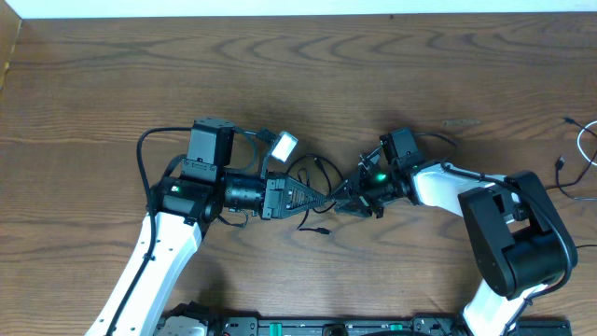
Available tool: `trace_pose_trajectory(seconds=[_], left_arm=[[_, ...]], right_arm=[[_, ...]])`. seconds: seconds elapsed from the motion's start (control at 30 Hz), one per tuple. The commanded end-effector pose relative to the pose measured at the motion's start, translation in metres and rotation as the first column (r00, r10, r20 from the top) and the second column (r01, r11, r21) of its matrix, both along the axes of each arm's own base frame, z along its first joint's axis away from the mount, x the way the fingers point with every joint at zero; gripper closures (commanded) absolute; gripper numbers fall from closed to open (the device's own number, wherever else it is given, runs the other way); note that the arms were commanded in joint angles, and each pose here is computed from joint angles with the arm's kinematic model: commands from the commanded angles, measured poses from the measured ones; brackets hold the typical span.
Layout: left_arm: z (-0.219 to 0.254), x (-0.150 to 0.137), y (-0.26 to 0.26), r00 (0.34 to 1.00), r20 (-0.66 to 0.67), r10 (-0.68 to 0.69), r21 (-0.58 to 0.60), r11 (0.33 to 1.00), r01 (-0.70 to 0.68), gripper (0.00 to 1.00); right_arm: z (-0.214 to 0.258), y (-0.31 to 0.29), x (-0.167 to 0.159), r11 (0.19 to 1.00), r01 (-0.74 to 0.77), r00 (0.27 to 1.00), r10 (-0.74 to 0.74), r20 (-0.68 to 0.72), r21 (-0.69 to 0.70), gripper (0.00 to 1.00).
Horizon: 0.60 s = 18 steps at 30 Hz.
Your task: Untangle cables
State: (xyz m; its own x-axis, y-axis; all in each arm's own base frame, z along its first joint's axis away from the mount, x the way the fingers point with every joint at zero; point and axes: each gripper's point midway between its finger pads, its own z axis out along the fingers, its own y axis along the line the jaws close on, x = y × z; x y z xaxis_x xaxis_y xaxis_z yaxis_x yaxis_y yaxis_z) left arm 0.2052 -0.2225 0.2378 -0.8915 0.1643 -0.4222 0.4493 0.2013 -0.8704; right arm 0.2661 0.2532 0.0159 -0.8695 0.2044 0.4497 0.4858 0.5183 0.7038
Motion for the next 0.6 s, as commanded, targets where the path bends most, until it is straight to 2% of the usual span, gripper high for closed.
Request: trace_pose_trajectory(seconds=[0.0,0.23,0.4,0.47,0.57], left_arm=[[0.004,-0.002,0.000,1.000,0.021,-0.016,-0.022,1.000,0.016,0.92],[0.004,-0.002,0.000,1.000,0.025,-0.016,-0.022,1.000,0.016,0.92],[0.003,-0.001,0.000,1.000,0.026,-0.013,-0.019,1.000,0.013,0.92],[0.003,-0.001,0.000,1.000,0.025,-0.013,-0.019,1.000,0.014,0.92],[0.003,-0.001,0.000,1.000,0.025,-0.013,-0.019,1.000,0.014,0.92]], right_arm=[[-0.005,0.004,-0.011,0.999,0.038,0.994,-0.039,-0.102,-0.009,0.67],[-0.007,0.013,-0.010,0.998,0.049,0.994,-0.052,-0.095,-0.030,0.70],[-0.015,0.020,-0.015,0.994,0.065,0.991,-0.075,-0.109,-0.089,0.80],[-0.016,0.023,-0.015,0.993,0.066,0.993,-0.076,-0.091,-0.101,0.85],[-0.019,0.027,-0.010,0.991,0.064,0.997,-0.067,-0.027,-0.116,0.84]])
